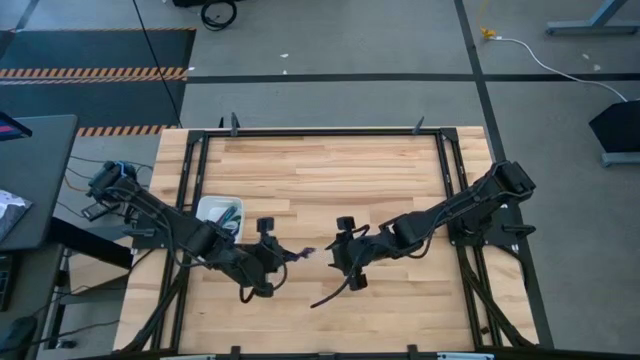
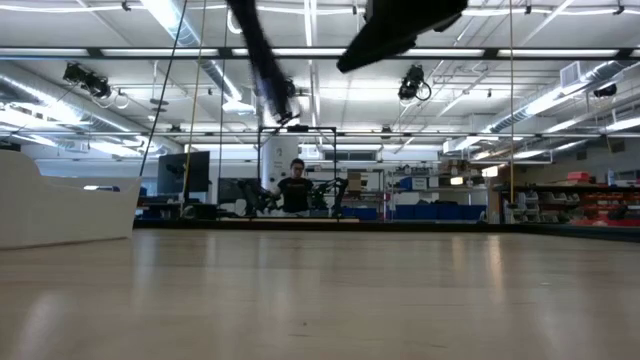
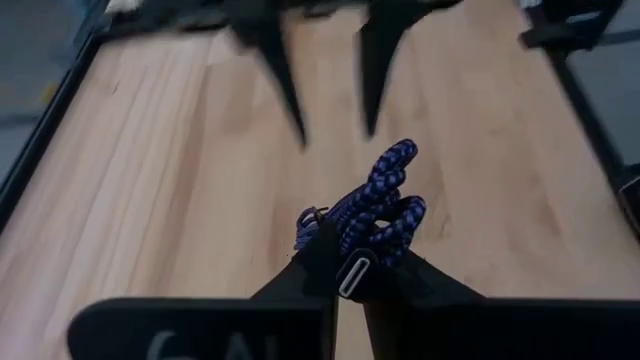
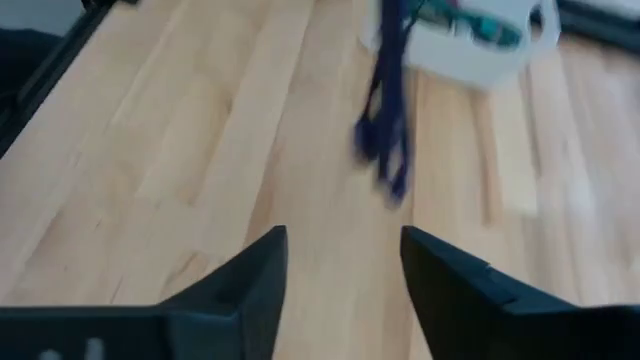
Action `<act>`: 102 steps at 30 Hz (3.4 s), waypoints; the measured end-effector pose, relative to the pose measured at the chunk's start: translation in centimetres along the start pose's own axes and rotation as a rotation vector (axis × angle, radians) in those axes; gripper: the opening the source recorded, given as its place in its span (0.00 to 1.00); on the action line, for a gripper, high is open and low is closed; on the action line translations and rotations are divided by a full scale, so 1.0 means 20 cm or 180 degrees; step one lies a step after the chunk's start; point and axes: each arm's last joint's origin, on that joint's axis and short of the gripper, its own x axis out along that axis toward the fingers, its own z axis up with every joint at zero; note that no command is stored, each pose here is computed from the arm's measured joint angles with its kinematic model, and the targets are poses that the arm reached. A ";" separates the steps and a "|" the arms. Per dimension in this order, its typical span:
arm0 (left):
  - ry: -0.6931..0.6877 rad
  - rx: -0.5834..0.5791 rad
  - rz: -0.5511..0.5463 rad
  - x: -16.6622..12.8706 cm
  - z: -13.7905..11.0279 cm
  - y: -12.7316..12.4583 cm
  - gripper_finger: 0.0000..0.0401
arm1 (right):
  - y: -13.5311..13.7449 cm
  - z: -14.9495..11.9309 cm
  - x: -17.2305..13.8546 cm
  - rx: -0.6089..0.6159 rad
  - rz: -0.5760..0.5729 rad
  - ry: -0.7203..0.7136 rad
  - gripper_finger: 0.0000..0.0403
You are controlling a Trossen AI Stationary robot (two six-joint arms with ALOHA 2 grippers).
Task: Pick and place USB-C Cables
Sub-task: Put the dark blue charger cable into the white bin, then move the white bin to the center of the table
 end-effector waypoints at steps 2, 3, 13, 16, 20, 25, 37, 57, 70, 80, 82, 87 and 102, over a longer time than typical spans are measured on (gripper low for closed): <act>0.0152 -0.0097 0.0100 -0.03 -0.03 0.03 0.08 | 0.00 -0.02 0.00 0.0106 0.0004 0.0111 0.52; 0.0237 -0.0166 0.0155 -0.04 -0.04 0.04 0.07 | 0.00 -0.03 0.00 0.0166 0.0002 0.0157 0.54; 0.0735 -0.0576 0.1080 -0.24 -0.18 0.25 0.07 | 0.07 -0.08 0.06 0.0260 0.0043 0.0423 0.56; 0.1089 -0.0915 0.1201 -0.27 -0.23 0.30 0.07 | 0.07 -0.10 0.08 0.0249 0.0077 0.0484 0.56; 0.1646 -0.1339 0.1275 -0.30 -0.28 0.35 0.07 | 0.08 -0.11 0.10 0.0262 0.0078 0.0552 0.56; 0.2118 -0.1611 0.1423 -0.33 -0.32 0.39 0.07 | 0.09 -0.13 0.13 0.0269 0.0100 0.0620 0.56; 0.2982 -0.2179 0.1084 -0.28 -0.39 0.42 0.07 | 0.11 -0.17 0.18 0.0283 0.0157 0.0754 0.55; 0.3165 -0.1912 0.0854 -0.06 -0.61 0.54 0.18 | 0.11 -0.16 0.18 0.0305 0.0158 0.0728 0.55; 0.3104 -0.1988 0.0906 -0.06 -0.59 0.54 0.52 | 0.11 -0.16 0.18 0.0311 0.0157 0.0725 0.55; 0.2429 -0.2188 0.0592 -0.06 -0.41 0.53 0.51 | 0.11 -0.15 0.19 0.0366 0.0167 0.0617 0.55; 0.2306 -0.2165 0.0638 -0.05 -0.39 0.53 0.50 | 0.11 -0.13 0.19 0.0443 0.0173 0.0526 0.55; 0.2245 -0.2107 0.1018 -0.02 -0.42 0.54 0.46 | 0.11 -0.12 0.19 0.0466 0.0210 0.0467 0.55; 0.2829 -0.2292 0.0953 0.13 -0.62 0.49 0.41 | 0.11 -0.13 0.19 0.0463 0.0246 0.0492 0.55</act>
